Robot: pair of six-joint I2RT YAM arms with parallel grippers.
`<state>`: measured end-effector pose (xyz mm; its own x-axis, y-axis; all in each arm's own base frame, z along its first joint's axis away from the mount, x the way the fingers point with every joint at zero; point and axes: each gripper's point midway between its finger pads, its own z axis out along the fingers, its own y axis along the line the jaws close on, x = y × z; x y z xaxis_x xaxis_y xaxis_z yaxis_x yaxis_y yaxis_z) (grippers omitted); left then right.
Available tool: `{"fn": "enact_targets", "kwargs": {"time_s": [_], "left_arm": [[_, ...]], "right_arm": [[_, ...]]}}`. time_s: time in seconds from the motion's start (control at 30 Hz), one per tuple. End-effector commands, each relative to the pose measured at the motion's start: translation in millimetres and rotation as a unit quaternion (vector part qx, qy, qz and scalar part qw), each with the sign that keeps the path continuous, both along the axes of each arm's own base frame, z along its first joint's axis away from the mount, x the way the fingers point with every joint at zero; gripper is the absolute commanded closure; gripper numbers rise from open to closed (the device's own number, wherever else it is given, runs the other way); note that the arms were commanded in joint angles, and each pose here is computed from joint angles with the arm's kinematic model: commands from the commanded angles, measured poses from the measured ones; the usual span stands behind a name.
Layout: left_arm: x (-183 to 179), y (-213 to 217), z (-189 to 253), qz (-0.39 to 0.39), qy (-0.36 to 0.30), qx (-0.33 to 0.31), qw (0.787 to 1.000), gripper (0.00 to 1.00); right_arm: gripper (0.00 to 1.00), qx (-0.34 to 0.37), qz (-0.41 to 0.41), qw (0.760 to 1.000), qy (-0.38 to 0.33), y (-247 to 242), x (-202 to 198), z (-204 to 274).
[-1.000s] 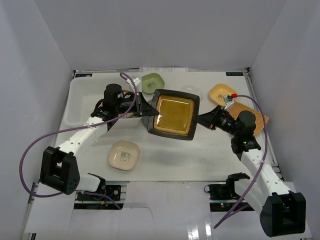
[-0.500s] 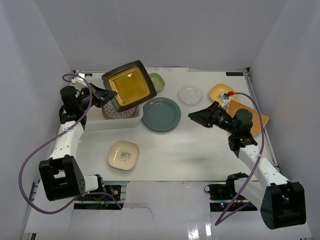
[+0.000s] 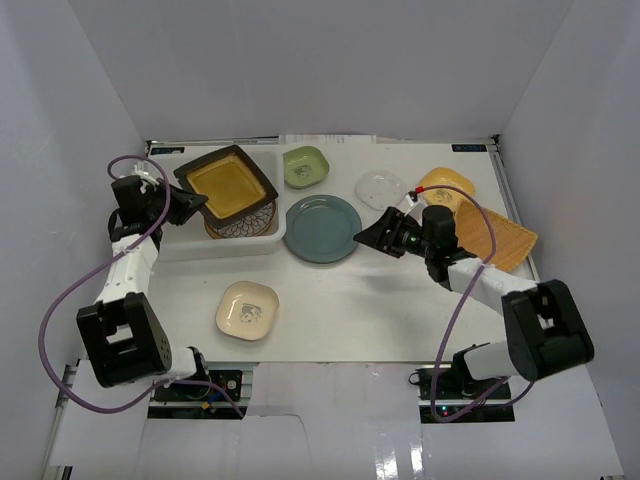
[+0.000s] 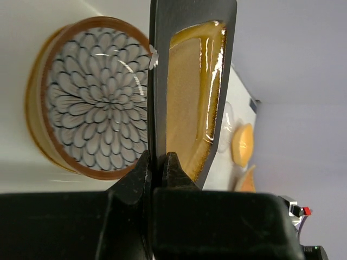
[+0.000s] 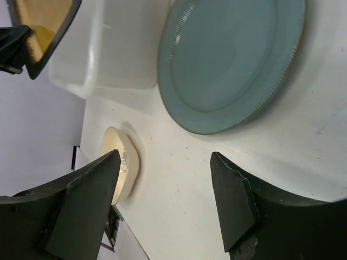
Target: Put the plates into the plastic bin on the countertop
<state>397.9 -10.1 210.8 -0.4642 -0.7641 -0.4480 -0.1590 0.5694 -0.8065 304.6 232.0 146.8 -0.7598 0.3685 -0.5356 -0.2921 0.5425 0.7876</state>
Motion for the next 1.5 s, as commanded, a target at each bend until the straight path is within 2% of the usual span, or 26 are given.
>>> {"fn": "enact_targets", "kwargs": {"time_s": [0.0, 0.03, 0.2, 0.4, 0.57, 0.67, 0.7, 0.77, 0.8, 0.9, 1.07, 1.1, 1.17, 1.2, 1.23, 1.27, 1.33, 1.37, 1.43, 1.47], "left_arm": [[19, 16, 30, 0.016, -0.052, 0.043, 0.998, 1.00], [21, 16, 27, 0.014, -0.051, 0.042, 0.998, 1.00], [40, 14, -6, -0.018, -0.014, 0.020, 1.000, 1.00], [54, 21, -41, -0.027, 0.035, 0.032, 0.999, 1.00], [59, 26, -77, -0.033, 0.082, 0.039, 0.995, 1.00], [59, 30, -88, -0.030, 0.099, 0.047, 0.994, 0.76], [59, 32, -90, -0.029, 0.103, 0.050, 0.993, 0.55], [58, 38, -96, -0.017, 0.121, 0.064, 0.990, 0.35], [59, 42, -94, -0.013, 0.121, 0.077, 0.990, 0.19], [54, 54, -100, 0.007, 0.143, 0.105, 0.984, 0.03], [41, 69, -93, 0.052, 0.153, 0.141, 0.977, 0.02], [38, 76, -78, 0.077, 0.139, 0.156, 0.975, 0.02], [28, 77, -71, 0.098, 0.118, 0.162, 0.975, 0.02], [24, 72, -64, 0.099, 0.097, 0.157, 0.978, 0.02], [25, 64, -26, 0.107, 0.027, 0.155, 0.982, 0.02], [13, 56, -35, 0.103, 0.024, 0.150, 0.983, 0.02], [6, 45, -13, 0.097, -0.018, 0.152, 0.983, 0.02], [1, 35, 10, 0.089, -0.056, 0.159, 0.982, 0.02], [-7, 21, 27, 0.064, -0.085, 0.160, 0.981, 0.02], [-13, 8, 43, 0.043, -0.111, 0.167, 0.979, 0.02]], "right_arm": [[0.27, -0.002, -0.027, 0.999, -0.028, 9, 25, -6], [0.27, 0.007, -0.034, 0.999, -0.038, 10, 30, -4], [0.28, 0.004, -0.039, 0.999, -0.003, 14, 37, -41], [0.23, -0.010, -0.046, 0.998, 0.034, 16, 47, -75], [0.24, -0.001, -0.065, 0.996, 0.063, 17, 54, -99], [0.27, 0.011, -0.076, 0.994, 0.077, 21, 61, -106], [0.28, 0.018, -0.083, 0.993, 0.083, 21, 64, -107], [0.31, 0.019, -0.095, 0.991, 0.090, 21, 70, -112], [0.33, 0.024, -0.098, 0.990, 0.097, 22, 72, -113], [0.36, 0.029, -0.108, 0.988, 0.110, 22, 77, -120], [0.46, 0.046, -0.119, 0.984, 0.126, 24, 81, -128], [0.55, 0.049, -0.119, 0.983, 0.130, 25, 81, -130], [0.66, 0.067, -0.121, 0.982, 0.130, 27, 81, -128], [0.75, 0.068, -0.124, 0.981, 0.135, 24, 74, -132], [0.77, 0.076, -0.127, 0.981, 0.127, 23, 74, -125], [0.79, 0.077, -0.128, 0.981, 0.124, 22, 72, -122], [0.86, 0.075, -0.129, 0.981, 0.124, 16, 59, -119], [0.87, 0.084, -0.129, 0.983, 0.104, 14, 58, -101], [0.89, 0.075, -0.126, 0.984, 0.099, 7, 40, -98], [0.90, 0.085, -0.123, 0.986, 0.073, 5, 37, -75]]}}
